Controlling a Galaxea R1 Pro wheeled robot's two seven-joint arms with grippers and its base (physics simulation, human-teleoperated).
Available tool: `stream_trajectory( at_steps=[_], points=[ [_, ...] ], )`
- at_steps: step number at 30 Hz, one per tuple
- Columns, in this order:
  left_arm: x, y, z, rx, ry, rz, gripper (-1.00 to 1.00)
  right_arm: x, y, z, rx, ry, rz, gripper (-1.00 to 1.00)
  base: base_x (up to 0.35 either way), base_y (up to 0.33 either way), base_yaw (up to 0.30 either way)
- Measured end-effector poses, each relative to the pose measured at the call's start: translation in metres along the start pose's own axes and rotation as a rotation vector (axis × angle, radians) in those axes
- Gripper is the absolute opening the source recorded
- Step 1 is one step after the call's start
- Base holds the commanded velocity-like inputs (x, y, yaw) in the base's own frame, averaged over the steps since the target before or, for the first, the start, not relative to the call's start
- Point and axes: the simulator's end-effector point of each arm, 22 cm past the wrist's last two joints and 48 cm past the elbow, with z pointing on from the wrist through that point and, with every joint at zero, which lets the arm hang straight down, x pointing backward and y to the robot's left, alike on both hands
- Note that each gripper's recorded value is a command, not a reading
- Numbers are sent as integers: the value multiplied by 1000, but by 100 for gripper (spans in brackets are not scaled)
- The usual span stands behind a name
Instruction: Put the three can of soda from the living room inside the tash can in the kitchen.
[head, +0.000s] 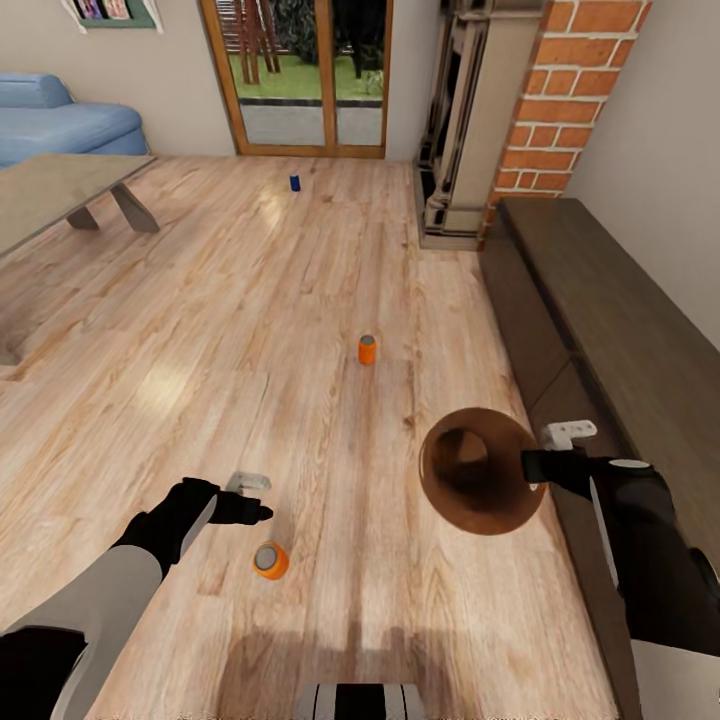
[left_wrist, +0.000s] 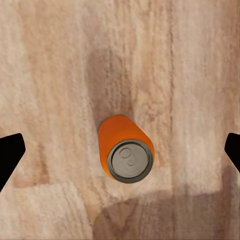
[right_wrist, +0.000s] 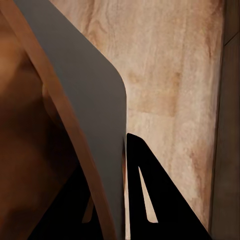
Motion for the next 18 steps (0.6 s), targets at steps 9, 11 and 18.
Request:
stream_trajectory(
  at_steps=[9, 11, 18],
  points=[
    [9, -10, 16, 14, 13, 5, 100, -53, -6, -1, 15, -79, 0, -100, 0, 0, 0],
    [10, -10, 18, 15, 16, 5, 100, -58, -7, 0, 18, -83, -1, -100, 0, 0, 0],
    [15, -12, 25, 19, 25, 4, 100, -85, 3, -1, -1, -91, -11, -100, 0, 0, 0]
  ],
)
